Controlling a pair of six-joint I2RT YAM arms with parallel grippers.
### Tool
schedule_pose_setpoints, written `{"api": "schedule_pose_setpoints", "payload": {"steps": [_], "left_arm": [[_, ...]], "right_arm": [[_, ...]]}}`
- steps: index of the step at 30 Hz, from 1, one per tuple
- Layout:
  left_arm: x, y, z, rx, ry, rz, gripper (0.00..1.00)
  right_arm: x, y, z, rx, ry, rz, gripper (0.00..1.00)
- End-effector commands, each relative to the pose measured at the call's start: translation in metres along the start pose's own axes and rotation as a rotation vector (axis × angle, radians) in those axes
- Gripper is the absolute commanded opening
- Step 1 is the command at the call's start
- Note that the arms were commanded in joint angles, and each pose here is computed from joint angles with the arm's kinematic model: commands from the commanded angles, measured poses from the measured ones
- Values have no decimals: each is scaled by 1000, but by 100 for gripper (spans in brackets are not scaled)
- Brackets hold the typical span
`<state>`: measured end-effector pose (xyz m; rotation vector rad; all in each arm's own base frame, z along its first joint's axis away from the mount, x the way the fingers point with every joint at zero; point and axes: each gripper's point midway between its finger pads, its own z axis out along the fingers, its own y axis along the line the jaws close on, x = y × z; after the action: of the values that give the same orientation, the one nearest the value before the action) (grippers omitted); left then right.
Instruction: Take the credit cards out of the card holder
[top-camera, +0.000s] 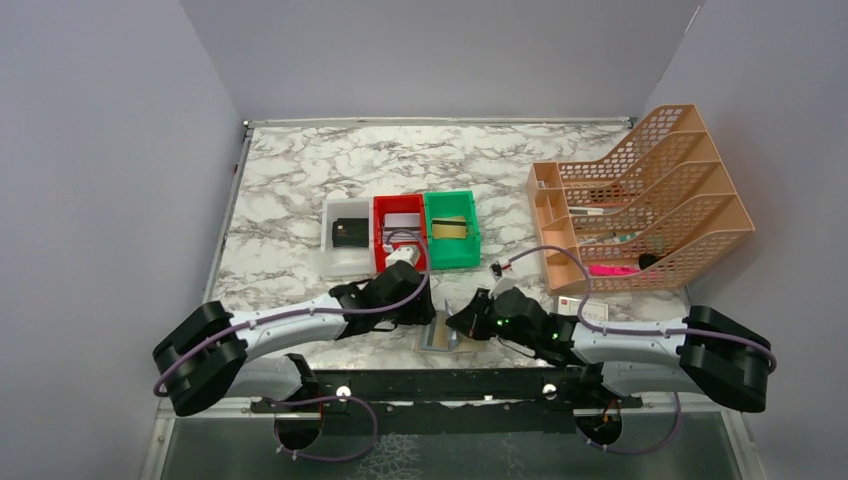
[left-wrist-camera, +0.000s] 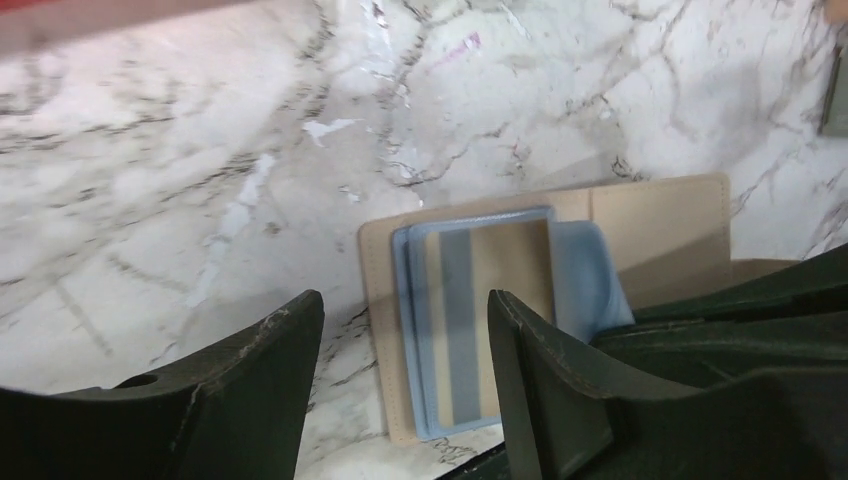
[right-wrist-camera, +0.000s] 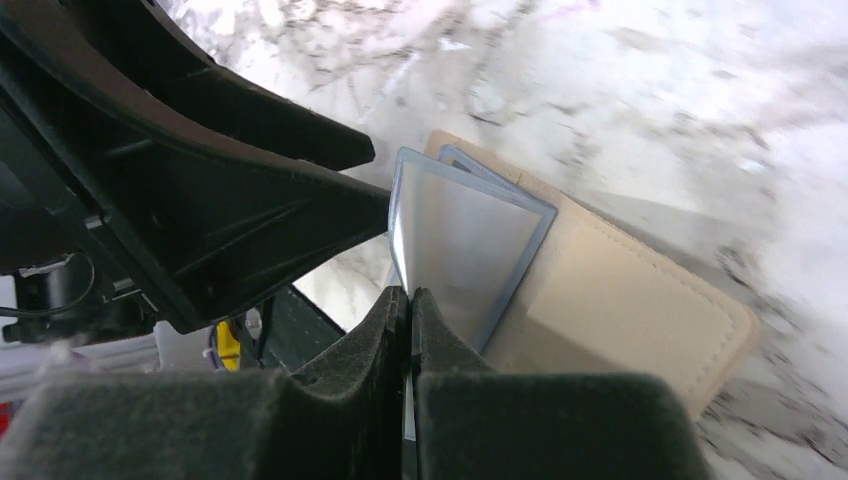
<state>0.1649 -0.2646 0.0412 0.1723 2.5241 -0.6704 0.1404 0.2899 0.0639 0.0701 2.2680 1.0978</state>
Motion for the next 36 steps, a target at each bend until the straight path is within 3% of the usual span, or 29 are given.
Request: {"api": "schedule_pose_setpoints", "payload": {"steps": [1, 7, 11, 22, 30, 33, 36], "left_arm": [[-25, 31, -25, -148, -154, -84, 66], [-35, 61, -51, -221, -234, -171, 68], [-37, 65, -63, -204, -271, -202, 68], [-35, 27, -61, 7, -225, -104, 67], [-25, 15, -40, 34, -130, -53, 66], [-20, 12, -35, 43, -98, -32, 66], [-17, 14, -33, 32, -84, -28, 66]], "right_arm": [[-1, 40, 12, -106, 61, -133, 7], [12, 74, 29, -233, 158, -182, 6], [11, 79, 35, -239, 152, -135, 7], [16, -6, 30, 24, 37, 147, 10], [5, -31, 23, 119, -53, 187, 12], [-3, -39, 19, 164, -86, 146, 18], [-7, -46, 16, 234, -77, 43, 37]]}}
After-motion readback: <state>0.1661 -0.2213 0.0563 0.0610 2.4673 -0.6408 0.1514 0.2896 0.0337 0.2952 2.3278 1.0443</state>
